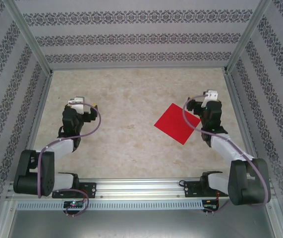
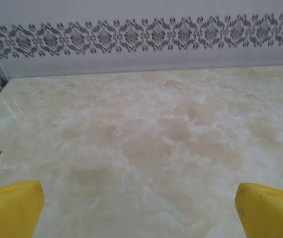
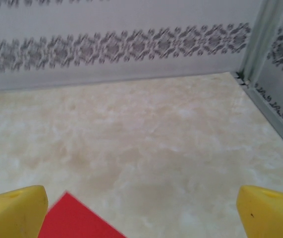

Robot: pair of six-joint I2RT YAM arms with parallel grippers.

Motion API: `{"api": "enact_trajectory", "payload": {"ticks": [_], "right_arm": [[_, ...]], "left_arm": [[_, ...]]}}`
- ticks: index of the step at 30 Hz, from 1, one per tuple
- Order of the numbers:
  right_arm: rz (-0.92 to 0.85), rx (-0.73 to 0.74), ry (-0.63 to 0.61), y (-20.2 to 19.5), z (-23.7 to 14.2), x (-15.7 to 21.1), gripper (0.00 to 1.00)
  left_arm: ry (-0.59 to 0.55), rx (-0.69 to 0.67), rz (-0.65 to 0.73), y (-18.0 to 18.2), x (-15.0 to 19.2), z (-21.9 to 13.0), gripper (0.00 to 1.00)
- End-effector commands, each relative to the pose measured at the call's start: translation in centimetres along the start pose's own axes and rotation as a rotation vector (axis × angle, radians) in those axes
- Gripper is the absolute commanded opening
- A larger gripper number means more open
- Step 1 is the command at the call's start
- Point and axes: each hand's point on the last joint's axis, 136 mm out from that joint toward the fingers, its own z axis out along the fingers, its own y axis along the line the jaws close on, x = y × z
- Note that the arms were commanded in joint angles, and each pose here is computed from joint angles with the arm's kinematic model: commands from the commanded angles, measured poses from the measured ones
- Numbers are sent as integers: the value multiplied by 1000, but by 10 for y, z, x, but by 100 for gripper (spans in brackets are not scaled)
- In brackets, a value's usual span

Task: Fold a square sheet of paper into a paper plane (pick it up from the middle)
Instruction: Move the square sheet of paper to the center of the table.

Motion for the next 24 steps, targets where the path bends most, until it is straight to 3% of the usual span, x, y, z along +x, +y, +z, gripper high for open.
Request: {"api": "enact_trajectory", "payload": {"ticks": [1, 3, 4, 6, 8, 12, 19, 24], "right_arm": [[214, 61, 285, -4, -20, 33, 98], [410, 136, 363, -10, -29, 41, 98], [490, 95, 397, -2, -27, 45, 98], [584, -160, 432, 37, -22, 39, 98], [639, -207, 471, 61, -23, 41, 93], [546, -185, 537, 103, -29, 55, 98], [406, -114, 732, 147, -16, 109, 98], [358, -82, 821, 163, -1, 135, 93]], "left_arm": [[-11, -60, -92, 14, -20, -8, 100], [4, -91, -142, 19, -30, -11, 100], [26, -119, -188, 23, -35, -11, 100], [101, -176, -296, 30, -34, -13, 100], [169, -181, -374, 27, -32, -14, 100], [227, -178, -565, 22, -19, -20, 100], [371, 111, -623, -32, -9, -16, 100], [441, 159, -677, -44, 12, -19, 100]]}}
